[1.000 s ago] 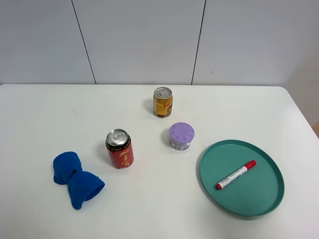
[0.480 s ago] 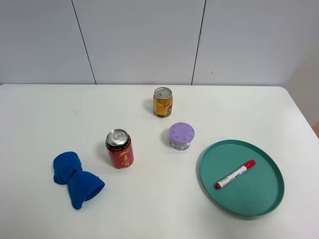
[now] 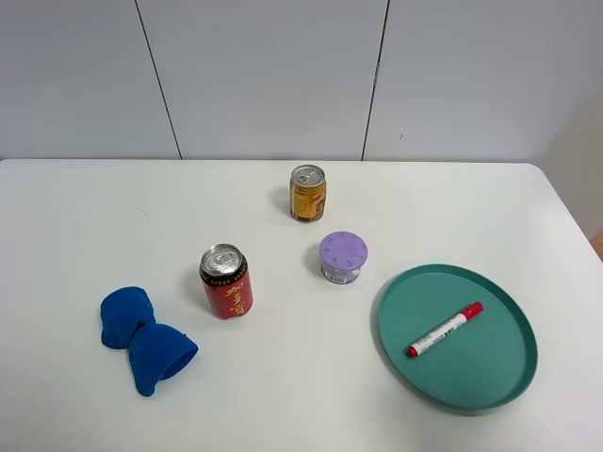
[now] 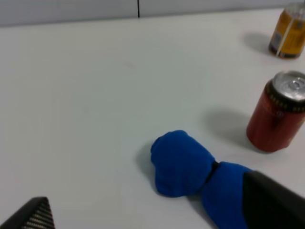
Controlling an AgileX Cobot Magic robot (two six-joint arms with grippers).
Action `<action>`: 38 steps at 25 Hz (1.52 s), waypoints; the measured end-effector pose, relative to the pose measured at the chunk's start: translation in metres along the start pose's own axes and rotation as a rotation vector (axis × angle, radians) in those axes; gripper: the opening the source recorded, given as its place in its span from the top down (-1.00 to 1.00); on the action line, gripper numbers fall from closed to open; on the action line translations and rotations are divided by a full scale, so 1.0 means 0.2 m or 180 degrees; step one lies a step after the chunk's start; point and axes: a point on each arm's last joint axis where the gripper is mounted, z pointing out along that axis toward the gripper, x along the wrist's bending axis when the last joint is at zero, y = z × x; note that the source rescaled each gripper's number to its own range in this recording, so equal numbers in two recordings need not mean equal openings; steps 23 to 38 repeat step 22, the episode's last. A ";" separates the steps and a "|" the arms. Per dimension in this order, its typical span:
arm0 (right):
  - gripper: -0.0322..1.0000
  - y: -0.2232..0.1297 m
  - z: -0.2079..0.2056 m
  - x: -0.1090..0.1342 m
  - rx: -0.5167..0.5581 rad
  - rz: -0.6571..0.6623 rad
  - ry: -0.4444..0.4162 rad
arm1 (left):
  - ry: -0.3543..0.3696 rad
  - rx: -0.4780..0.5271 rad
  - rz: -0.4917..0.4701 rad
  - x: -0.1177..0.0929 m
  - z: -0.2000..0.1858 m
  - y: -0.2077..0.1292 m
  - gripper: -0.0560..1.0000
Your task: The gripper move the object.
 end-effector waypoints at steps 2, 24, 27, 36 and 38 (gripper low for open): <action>-1.00 0.00 0.00 0.00 0.0000 0.0000 0.0000 | 0.0000 0.0000 -0.0005 0.00 0.00 0.00 -1.00; -1.00 0.00 0.00 0.00 0.0000 0.0000 0.0000 | 0.0208 -0.0002 -0.0108 0.00 0.00 0.00 -1.00; -1.00 0.00 0.00 0.00 0.0000 0.0000 0.0000 | 0.0208 -0.0002 -0.0108 0.00 0.00 0.00 -1.00; -1.00 0.00 0.00 0.00 0.0000 0.0000 0.0000 | 0.0208 -0.0002 -0.0108 0.00 0.00 0.00 -1.00; -1.00 0.00 0.00 0.00 0.0000 0.0000 0.0000 | 0.0208 -0.0002 -0.0108 0.00 0.00 0.00 -1.00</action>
